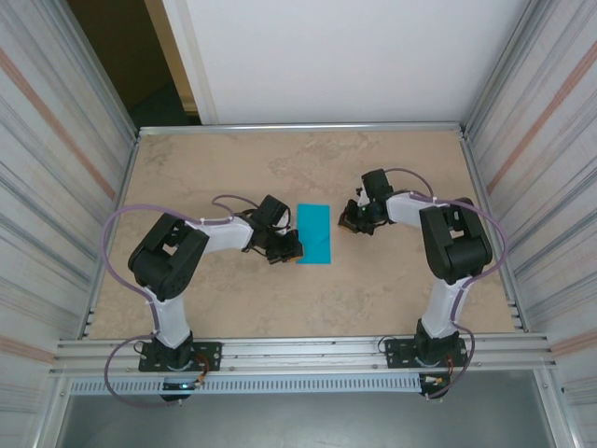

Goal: Fold a paper plane with a square sheet of paper (pick it up from the middle)
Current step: Fold the triangle a second time at the center of the table.

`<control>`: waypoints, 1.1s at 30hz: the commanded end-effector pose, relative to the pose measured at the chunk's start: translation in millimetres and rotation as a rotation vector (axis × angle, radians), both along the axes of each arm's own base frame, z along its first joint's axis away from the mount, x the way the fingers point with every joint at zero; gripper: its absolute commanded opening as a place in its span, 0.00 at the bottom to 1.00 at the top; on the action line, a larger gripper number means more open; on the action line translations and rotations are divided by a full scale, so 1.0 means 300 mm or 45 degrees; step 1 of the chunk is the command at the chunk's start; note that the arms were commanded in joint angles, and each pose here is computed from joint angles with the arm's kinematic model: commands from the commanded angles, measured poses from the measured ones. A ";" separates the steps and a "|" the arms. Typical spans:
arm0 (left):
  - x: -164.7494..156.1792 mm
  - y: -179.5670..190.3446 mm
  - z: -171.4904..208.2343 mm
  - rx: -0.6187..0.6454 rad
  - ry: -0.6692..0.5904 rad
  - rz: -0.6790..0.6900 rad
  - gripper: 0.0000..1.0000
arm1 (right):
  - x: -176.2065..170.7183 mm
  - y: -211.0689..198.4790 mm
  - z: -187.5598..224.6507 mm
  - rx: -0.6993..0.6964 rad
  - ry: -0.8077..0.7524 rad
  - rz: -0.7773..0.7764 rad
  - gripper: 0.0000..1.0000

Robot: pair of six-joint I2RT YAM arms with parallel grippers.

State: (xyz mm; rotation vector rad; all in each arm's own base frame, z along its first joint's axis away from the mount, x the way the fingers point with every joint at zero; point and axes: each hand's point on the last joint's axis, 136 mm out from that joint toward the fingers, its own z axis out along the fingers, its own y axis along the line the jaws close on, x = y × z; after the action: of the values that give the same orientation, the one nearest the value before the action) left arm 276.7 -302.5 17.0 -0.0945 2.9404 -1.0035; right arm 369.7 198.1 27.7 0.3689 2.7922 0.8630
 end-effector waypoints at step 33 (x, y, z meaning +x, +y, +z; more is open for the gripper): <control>-0.180 0.150 -0.010 0.161 0.062 -0.186 0.05 | -0.224 0.153 -0.179 -0.132 0.212 0.166 0.00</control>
State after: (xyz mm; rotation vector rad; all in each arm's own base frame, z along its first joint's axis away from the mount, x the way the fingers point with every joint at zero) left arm 246.0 -281.2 17.6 0.0831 2.9845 -0.9504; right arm 320.0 270.0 13.8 0.1578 2.8982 0.9448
